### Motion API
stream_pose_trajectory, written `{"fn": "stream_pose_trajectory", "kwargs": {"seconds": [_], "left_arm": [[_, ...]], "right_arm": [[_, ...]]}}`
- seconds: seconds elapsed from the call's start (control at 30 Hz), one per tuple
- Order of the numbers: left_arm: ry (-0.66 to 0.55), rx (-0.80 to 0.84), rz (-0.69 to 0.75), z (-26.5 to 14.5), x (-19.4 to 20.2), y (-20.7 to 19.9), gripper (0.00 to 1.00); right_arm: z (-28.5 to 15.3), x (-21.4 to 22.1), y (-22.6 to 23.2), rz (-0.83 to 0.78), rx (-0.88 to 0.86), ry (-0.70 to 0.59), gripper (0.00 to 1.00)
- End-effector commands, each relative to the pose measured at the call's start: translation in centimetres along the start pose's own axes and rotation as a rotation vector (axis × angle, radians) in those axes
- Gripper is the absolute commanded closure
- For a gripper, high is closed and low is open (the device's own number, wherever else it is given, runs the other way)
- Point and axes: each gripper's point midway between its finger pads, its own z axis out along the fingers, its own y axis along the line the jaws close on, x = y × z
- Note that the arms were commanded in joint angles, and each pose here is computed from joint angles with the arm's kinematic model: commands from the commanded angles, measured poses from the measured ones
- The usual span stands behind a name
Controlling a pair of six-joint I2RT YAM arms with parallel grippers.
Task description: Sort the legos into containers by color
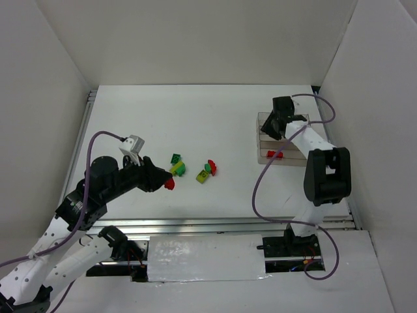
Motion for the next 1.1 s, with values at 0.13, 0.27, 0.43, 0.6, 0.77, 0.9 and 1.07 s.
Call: {"fn": "stream_pose_trajectory", "kwargs": {"seconds": [0.13, 0.27, 0.43, 0.6, 0.77, 0.9, 1.07], "left_arm": [[-0.015, -0.019, 0.008, 0.4, -0.3, 0.4, 1.0], [0.013, 0.01, -0.003, 1.7, 0.2, 0.1, 1.0], [0.016, 0.04, -0.013, 2.7, 0.5, -0.1, 1.0], [0.004, 0.076, -0.026, 4.1, -0.2, -0.7, 0.97], [0.009, 0.171, -0.012, 8.9, -1.3, -3.4, 1.0], [-0.058, 0.268, 0.039, 14.6, -3.3, -7.0, 1.0], [-0.032, 0.392, 0.056, 24.0, -3.5, -11.2, 1.0]], "right_arm": [[0.7, -1.4, -4.8, 0.012, 0.235, -0.012, 0.96], [1.3, -1.2, -5.7, 0.027, 0.239, 0.004, 0.73], [1.3, -1.4, -5.7, 0.043, 0.226, 0.001, 0.28], [-0.6, -2.7, -4.3, 0.059, 0.171, -0.026, 0.19], [-9.6, -3.5, -1.0, 0.116, -0.064, -0.135, 0.18], [-16.6, -1.2, 0.1, 0.156, -0.288, -0.203, 0.18], [-23.3, 1.9, -1.4, 0.167, -0.394, -0.264, 0.18]]}}
